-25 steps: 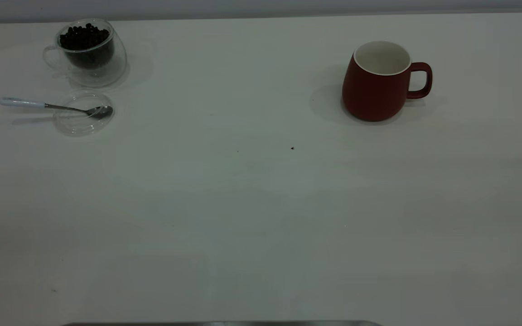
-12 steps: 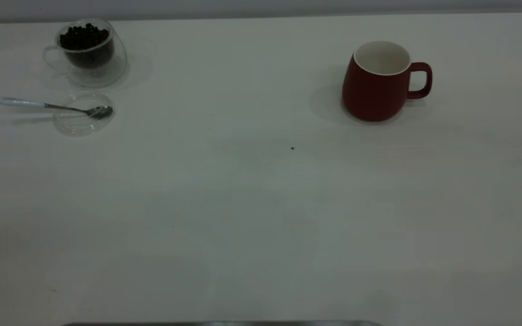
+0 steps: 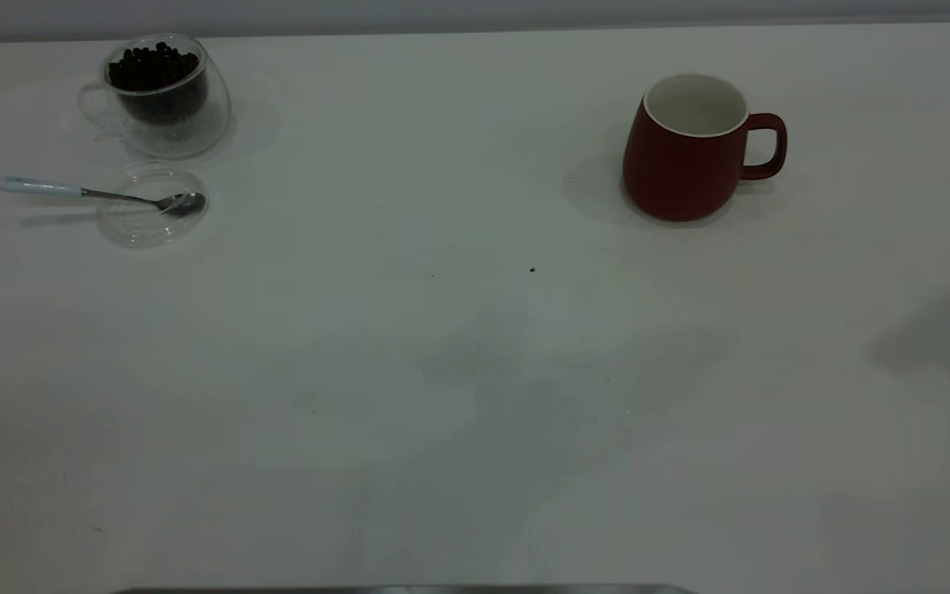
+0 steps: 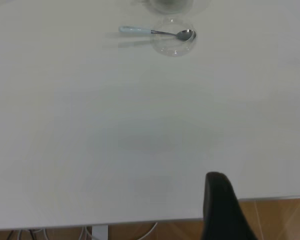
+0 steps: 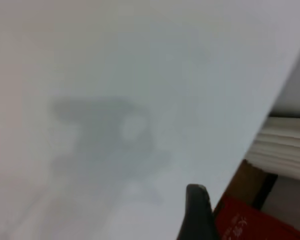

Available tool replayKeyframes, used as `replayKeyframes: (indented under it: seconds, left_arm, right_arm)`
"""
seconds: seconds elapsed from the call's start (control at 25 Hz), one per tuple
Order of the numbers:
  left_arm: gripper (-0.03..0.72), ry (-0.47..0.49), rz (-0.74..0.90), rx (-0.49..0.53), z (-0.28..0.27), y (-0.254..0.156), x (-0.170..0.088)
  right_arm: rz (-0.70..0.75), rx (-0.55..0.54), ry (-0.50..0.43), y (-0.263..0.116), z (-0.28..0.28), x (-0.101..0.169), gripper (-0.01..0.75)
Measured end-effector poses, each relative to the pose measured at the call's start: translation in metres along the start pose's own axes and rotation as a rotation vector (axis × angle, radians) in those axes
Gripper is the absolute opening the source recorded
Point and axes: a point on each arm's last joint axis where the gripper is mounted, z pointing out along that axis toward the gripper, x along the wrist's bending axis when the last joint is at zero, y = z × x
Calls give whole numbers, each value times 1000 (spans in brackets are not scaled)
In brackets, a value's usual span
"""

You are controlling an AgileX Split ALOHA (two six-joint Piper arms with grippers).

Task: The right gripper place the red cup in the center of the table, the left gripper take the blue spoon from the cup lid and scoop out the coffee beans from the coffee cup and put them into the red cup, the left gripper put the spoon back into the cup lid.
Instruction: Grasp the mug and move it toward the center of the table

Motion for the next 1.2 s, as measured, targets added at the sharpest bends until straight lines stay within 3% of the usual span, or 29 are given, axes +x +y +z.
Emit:
replayKeyframes:
  seconds: [0.32, 0.48, 0.76, 1.2]
  left_arm:
    - [464, 0, 0, 0, 0, 0, 0]
    - [464, 0, 0, 0, 0, 0, 0]
    - [464, 0, 0, 0, 0, 0, 0]
    - [464, 0, 1, 0, 0, 0, 0]
  right_arm:
    - [-295, 33, 128, 32, 98, 41, 590]
    - [-356, 82, 180, 42, 141, 54, 590]
    - [-422, 137, 221, 64, 201, 53, 590]
    - [-521, 88, 196, 94, 259, 47, 590]
